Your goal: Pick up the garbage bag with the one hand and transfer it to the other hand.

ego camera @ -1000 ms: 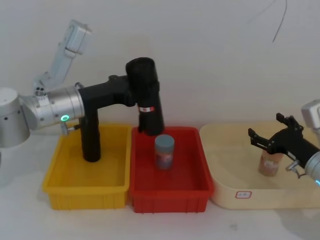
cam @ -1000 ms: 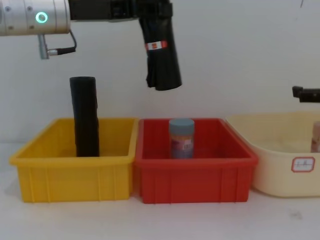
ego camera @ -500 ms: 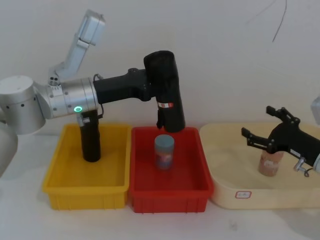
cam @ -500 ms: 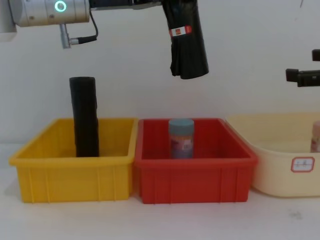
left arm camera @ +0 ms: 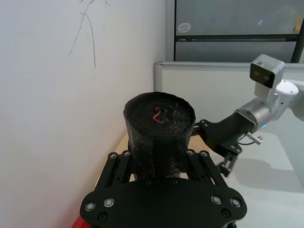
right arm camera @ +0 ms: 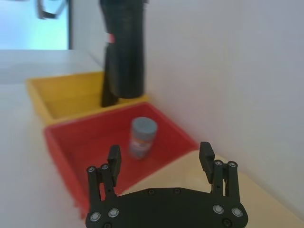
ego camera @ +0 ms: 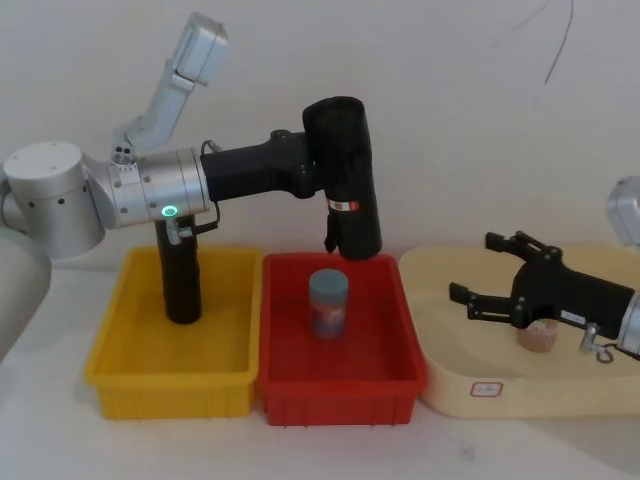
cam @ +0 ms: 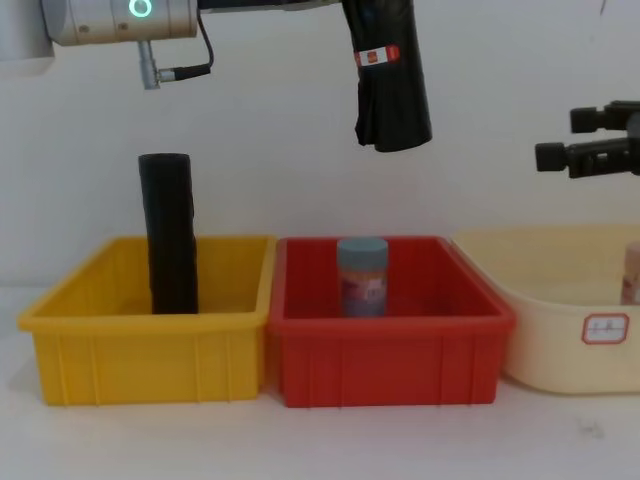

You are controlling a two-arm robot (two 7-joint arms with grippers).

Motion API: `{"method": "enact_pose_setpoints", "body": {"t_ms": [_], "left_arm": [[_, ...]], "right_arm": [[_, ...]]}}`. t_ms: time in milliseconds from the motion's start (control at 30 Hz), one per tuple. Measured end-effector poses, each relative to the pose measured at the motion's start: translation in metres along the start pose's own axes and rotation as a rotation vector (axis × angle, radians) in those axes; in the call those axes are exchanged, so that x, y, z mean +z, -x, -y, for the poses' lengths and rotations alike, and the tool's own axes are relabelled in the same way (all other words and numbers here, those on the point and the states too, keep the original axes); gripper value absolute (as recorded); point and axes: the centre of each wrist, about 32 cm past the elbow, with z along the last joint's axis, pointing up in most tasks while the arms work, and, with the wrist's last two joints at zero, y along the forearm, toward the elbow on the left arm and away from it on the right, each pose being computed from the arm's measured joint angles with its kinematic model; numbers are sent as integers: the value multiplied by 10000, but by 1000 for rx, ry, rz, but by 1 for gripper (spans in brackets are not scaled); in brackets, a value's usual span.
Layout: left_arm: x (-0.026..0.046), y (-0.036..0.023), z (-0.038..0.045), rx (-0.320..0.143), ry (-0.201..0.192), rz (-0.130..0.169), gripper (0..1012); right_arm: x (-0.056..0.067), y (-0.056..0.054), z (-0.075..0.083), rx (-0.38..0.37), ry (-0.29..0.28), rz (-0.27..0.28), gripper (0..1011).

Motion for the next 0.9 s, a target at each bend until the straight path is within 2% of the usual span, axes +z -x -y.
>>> {"method": "enact_pose_setpoints", "body": {"t_ms": [267, 433, 900], "left_arm": [[7, -10, 26, -5, -3, 7, 446], [13, -15, 36, -7, -3, 10, 446], [17, -20, 47, -10, -5, 14, 446]], "right_arm": [[149, -25, -99, 117, -9, -42, 1001], [232, -24, -173, 154, -24, -43, 1001], [400, -12, -399, 161, -57, -1, 1001]]}}
